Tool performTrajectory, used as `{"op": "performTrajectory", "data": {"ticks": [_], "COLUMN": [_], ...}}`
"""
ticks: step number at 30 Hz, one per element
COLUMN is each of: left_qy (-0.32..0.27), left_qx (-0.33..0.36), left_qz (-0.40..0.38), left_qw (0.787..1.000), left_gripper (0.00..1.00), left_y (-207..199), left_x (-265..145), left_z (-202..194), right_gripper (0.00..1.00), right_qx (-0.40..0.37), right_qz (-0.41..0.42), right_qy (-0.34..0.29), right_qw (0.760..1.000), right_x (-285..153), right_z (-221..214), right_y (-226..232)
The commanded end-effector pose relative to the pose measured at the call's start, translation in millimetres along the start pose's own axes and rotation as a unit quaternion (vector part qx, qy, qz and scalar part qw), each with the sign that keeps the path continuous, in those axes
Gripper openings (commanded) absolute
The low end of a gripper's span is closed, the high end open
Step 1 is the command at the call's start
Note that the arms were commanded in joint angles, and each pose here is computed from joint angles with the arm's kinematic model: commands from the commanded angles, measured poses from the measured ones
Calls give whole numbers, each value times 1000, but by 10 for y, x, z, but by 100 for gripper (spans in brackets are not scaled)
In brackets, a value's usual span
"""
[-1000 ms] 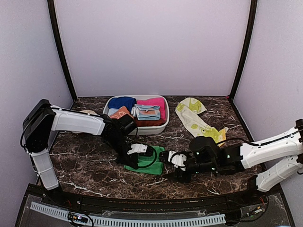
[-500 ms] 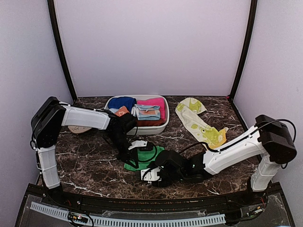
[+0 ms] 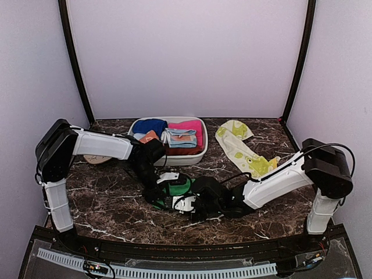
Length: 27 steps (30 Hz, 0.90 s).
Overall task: Roll the towels
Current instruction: Roll the towel at the center of the board.
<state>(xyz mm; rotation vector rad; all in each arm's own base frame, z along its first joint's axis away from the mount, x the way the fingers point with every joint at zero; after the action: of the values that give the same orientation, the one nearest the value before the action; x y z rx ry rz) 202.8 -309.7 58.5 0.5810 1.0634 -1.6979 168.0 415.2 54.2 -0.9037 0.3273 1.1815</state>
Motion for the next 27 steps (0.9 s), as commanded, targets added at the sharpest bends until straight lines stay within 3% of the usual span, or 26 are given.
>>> {"op": "performTrajectory", "data": {"ticks": [1,3,8,11,20,27], "left_qy": [-11,-26,-61,-80,-71,-33], "left_qx": [-14,2,28,66,108,158], "left_qz": [39,56,118,168,199,247], "left_qw": [999,998,991,980,971,956], "left_gripper": [60,70,72,72,70,68], "left_y": [-26,-86,-134,-134,-19,94], "left_x": [-162,-242,-413,-535,-661,-712], "left_z": [-220,-241,-252,-243,28,207], "right_gripper": [29,30,30,27,18,16], "right_qx": [101,130,231,317,497,536], "right_qz": [26,37,114,169,291,338], "right_qy": [27,31,38,48,82,107], "right_qw": [994,990,966,932,813,767], "right_x": [83,94,145,174,211,215], "right_z": [-345,-420,-488,-536,-630,-707], "right_y": [14,17,61,1,-211,-203]}}
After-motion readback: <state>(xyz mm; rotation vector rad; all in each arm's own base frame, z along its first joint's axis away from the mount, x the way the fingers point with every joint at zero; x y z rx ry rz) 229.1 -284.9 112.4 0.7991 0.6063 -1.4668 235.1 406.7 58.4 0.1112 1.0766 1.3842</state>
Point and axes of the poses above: each gripper's point midway between its finger pads, its own x axis out along the fingers, its own y axis along the line the jaws close on, z = x × y, the point moved 2 cm from there along -x, back along the fingers, and after that the axes turned 4 degrees about x, right-handed, at the moved point
